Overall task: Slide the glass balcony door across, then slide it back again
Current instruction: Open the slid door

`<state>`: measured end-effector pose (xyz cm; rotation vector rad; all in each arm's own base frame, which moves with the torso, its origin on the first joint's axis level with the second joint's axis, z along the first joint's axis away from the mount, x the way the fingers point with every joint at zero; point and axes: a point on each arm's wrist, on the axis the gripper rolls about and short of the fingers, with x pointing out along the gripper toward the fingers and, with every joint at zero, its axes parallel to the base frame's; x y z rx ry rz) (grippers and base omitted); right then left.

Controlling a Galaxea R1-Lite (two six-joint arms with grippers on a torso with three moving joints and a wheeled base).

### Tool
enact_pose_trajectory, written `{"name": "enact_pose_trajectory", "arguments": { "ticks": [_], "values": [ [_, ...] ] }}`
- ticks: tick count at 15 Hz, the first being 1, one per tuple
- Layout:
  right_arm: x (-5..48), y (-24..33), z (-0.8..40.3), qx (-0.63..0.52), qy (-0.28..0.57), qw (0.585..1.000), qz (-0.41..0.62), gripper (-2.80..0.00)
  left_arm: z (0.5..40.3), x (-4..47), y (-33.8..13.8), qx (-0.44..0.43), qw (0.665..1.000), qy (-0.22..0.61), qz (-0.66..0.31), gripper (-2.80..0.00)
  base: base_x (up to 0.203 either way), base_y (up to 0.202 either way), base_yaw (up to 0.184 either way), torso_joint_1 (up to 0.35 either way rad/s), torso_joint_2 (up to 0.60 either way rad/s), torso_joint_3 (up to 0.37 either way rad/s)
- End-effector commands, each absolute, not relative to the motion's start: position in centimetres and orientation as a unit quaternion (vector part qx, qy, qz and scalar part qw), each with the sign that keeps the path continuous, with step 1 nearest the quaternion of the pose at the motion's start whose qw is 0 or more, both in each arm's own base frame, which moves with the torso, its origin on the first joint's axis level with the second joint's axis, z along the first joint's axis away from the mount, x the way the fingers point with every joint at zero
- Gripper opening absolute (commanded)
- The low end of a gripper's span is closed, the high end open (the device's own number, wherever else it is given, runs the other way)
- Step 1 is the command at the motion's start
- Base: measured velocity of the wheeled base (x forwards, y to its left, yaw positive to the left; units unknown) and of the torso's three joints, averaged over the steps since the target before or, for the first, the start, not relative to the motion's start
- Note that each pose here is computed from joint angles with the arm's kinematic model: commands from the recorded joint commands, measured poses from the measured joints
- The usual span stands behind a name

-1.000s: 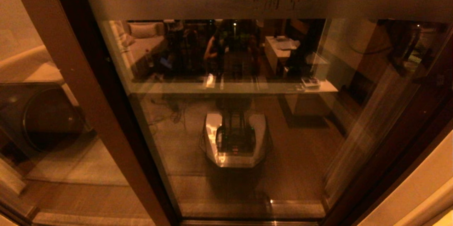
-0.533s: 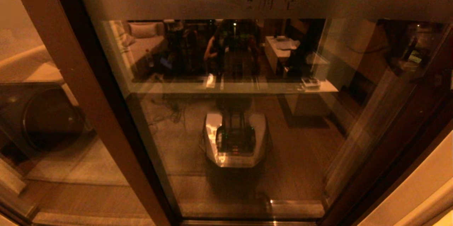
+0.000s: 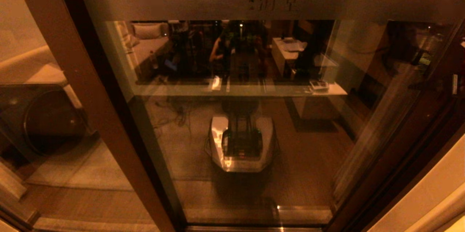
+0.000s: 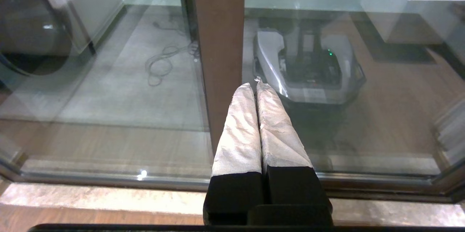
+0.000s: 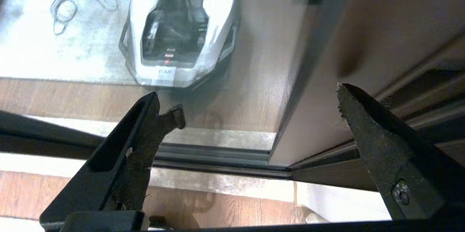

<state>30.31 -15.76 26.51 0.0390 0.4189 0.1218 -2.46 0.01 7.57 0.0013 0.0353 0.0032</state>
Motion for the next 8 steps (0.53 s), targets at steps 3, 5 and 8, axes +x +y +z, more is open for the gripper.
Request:
{"name": "enact_pose_trajectory", "arguments": {
  "ticks": [3, 5, 8],
  "values": [
    [28.6, -15.1, 27.4, 0.011, 0.200, 0.978, 0.054, 0.00, 7.5, -2.5, 0.0, 0.001, 1.000, 0.018, 0.002, -2.80, 0.000, 0.000, 0.000, 0.000, 0.00, 0.000],
    [27.5, -15.2, 27.7, 0.007, 0.197, 0.979, 0.042, 0.00, 7.5, -2.5, 0.0, 0.001, 1.000, 0.018, 0.002, -2.80, 0.000, 0.000, 0.000, 0.000, 0.00, 0.000],
    [27.6, -16.1, 27.5, 0.005, 0.202, 0.979, 0.020, 0.00, 7.6, -2.5, 0.0, 0.001, 1.000, 0.017, 0.002, -2.80, 0.000, 0.000, 0.000, 0.000, 0.00, 0.000]
  ]
}}
